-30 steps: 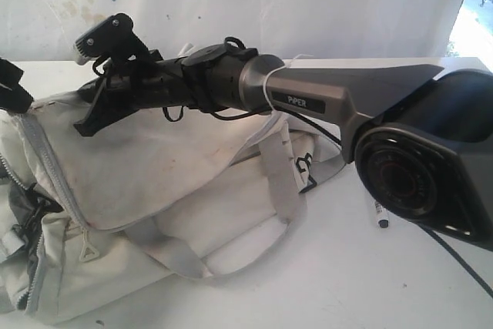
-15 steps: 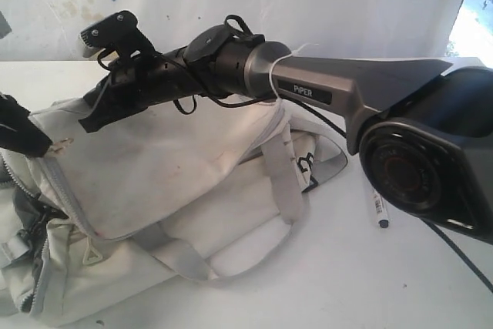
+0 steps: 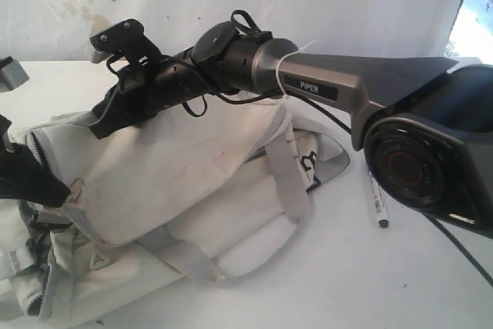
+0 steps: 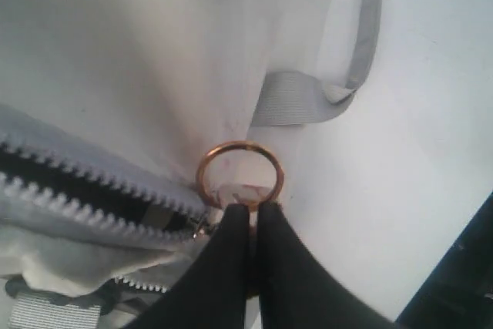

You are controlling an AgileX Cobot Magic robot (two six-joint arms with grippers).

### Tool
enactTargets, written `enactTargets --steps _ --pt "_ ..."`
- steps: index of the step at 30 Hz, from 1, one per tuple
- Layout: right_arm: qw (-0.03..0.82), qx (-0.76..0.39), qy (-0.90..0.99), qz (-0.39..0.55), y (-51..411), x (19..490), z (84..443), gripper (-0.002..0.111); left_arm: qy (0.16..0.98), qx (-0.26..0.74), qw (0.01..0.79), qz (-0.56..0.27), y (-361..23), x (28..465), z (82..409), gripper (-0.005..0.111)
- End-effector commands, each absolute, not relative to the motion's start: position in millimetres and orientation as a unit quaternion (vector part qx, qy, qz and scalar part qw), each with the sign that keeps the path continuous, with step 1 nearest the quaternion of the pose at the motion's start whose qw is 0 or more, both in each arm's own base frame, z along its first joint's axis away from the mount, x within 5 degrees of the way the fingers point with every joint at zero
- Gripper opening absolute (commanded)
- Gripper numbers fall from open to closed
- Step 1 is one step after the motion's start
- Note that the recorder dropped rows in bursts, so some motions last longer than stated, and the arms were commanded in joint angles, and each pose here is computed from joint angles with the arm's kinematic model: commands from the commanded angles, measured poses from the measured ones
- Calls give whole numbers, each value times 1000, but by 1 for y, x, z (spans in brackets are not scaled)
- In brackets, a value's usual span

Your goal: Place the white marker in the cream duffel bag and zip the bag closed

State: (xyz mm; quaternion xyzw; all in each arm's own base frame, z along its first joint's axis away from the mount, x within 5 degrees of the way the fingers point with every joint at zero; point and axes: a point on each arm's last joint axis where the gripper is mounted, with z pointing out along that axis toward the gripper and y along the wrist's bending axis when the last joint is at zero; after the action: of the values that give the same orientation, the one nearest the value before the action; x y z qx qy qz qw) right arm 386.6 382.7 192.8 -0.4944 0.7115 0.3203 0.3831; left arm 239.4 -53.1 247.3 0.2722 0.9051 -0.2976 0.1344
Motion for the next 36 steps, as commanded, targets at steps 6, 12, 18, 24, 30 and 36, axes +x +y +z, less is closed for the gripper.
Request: enactTargets --steps 6,12,18,24,30,36 --pt "419 -478 717 285 372 401 200 0 903 280 119 -304 -54 232 243 6" --pt "429 -487 708 280 370 399 215 7 901 276 135 -306 -55 238 252 55" --pt "417 -488 718 269 366 395 227 30 907 266 140 -296 -53 247 275 75" --pt "360 -506 747 236 354 388 234 30 946 209 151 -197 -37 251 307 75" --pt "288 -520 782 186 336 376 247 28 971 140 149 -123 -23 246 313 75" --pt "229 -523 804 167 321 357 252 23 973 102 164 -123 -23 250 312 75"
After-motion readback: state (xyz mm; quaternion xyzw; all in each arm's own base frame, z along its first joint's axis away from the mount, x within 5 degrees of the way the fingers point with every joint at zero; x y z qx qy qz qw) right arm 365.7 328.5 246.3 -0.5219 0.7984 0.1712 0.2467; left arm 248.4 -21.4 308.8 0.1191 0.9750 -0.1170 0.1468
